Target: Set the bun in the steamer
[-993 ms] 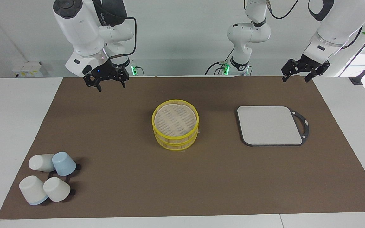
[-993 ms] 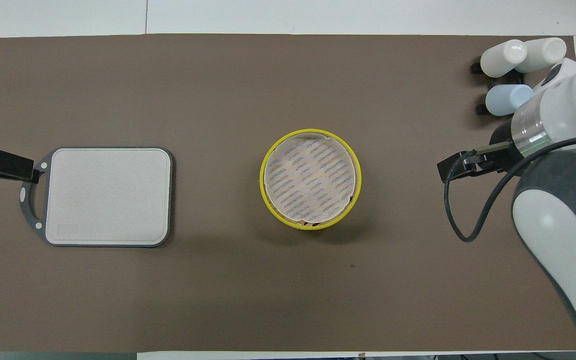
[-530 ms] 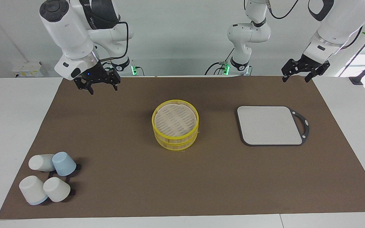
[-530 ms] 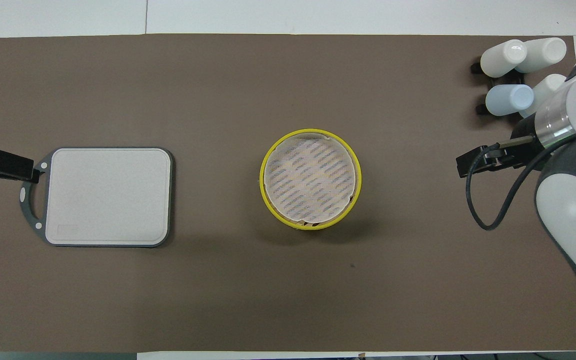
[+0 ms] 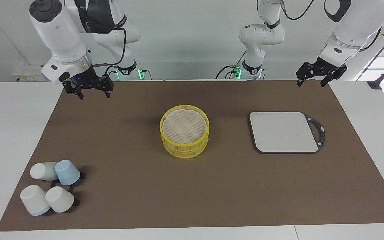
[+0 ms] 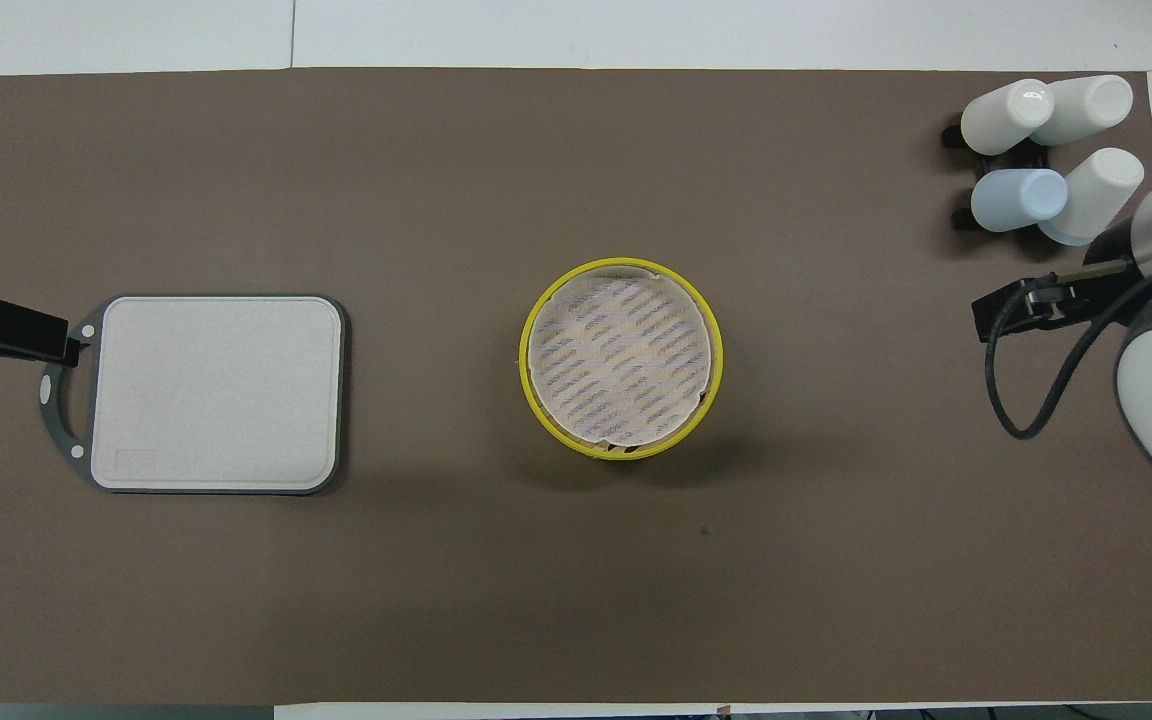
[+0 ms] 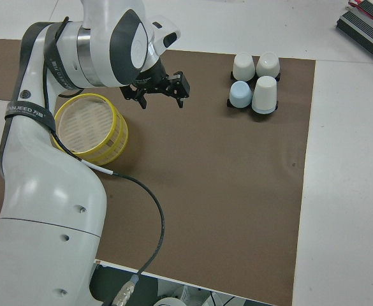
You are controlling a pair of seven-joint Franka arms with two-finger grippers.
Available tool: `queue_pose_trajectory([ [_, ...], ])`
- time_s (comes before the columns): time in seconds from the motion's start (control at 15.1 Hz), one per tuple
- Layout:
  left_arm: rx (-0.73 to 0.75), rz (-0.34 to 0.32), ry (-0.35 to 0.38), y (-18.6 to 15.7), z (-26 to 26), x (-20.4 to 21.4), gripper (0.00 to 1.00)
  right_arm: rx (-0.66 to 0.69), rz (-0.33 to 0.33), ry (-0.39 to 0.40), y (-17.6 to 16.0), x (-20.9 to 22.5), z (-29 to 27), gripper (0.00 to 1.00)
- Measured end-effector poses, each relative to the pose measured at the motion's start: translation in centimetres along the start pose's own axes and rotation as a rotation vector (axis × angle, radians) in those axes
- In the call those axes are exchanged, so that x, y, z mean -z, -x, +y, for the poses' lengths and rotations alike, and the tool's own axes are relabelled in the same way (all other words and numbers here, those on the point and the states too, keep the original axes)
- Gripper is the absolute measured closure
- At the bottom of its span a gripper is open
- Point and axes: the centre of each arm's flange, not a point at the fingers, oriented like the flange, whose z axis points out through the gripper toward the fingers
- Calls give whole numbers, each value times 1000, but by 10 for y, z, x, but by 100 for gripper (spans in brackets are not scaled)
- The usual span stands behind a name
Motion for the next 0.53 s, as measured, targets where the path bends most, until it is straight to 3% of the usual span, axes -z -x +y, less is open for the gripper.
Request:
queue_pose_trajectory([
  [0.53, -10, 0, -1, 0, 3, 0, 0, -40, -3, -19, 1, -2, 25, 0],
])
